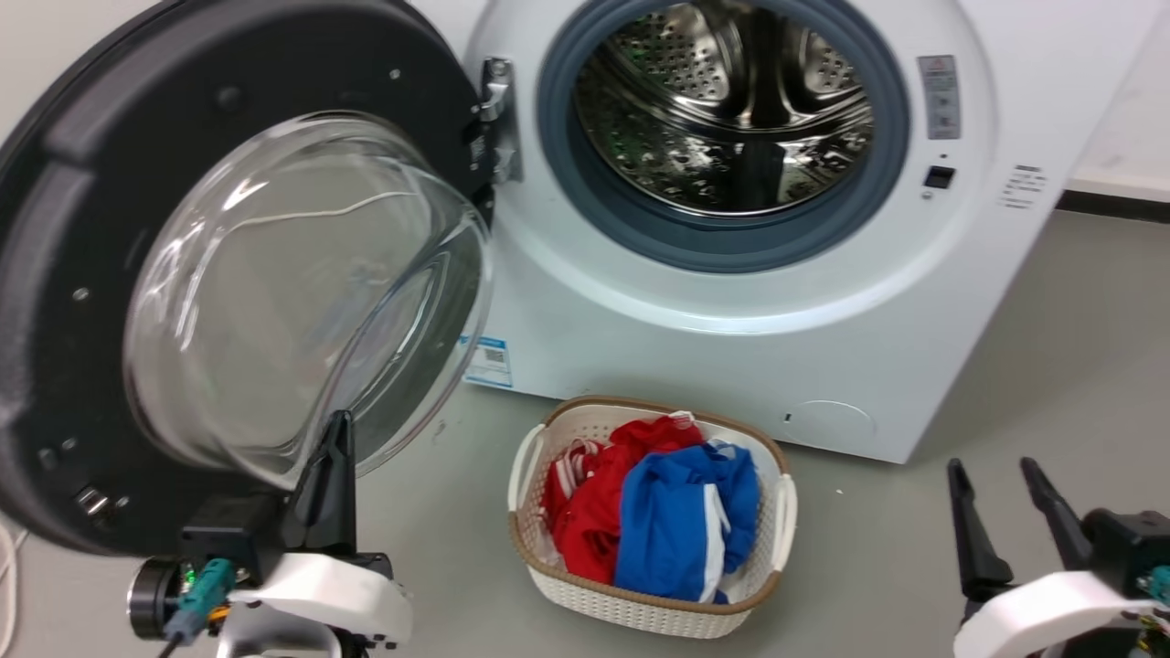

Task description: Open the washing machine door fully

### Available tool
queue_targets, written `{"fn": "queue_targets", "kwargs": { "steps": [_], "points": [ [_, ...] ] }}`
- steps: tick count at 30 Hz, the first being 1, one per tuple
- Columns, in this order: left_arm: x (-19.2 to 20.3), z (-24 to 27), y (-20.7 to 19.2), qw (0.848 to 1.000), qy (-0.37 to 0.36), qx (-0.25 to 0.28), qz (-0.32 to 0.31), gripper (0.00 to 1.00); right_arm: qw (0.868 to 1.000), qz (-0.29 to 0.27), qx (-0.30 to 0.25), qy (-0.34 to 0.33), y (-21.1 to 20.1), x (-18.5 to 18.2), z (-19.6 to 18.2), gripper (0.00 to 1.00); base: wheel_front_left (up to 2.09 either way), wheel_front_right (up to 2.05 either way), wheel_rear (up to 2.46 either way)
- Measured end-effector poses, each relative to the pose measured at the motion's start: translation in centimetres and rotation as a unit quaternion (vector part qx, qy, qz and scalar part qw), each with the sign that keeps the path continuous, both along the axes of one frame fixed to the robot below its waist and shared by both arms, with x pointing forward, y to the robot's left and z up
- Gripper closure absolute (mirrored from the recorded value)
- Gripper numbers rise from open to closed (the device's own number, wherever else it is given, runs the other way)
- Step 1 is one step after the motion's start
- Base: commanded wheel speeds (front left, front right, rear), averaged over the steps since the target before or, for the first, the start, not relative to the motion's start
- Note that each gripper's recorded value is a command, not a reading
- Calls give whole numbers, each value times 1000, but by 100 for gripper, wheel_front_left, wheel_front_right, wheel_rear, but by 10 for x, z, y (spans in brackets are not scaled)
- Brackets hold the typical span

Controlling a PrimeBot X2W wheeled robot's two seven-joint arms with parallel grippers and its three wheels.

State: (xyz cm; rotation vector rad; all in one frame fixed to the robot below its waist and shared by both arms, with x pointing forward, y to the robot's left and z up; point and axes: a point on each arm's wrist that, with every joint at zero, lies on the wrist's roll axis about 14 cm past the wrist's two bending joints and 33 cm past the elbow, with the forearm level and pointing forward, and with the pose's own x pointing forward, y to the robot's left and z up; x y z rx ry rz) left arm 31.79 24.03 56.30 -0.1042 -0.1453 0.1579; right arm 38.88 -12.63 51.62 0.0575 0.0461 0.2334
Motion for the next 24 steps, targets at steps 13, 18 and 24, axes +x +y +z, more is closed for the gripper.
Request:
{"fn": "queue_targets", "kwargs": {
  "steps": [13, 18, 24],
  "points": [
    [48, -18, -70, 993, 19, 17, -115, 0, 998, -58, -5, -14, -43, -19, 8, 0, 0, 0, 0],
    [58, -27, -84, 990, 30, 16, -135, 0, 997, -81, -9, -14, -61, -28, 7, 0, 0, 0, 0],
    [66, -35, -94, 988, 42, 19, -150, 0, 995, -97, -11, -14, -74, -37, 7, 0, 0, 0, 0]
  ]
}}
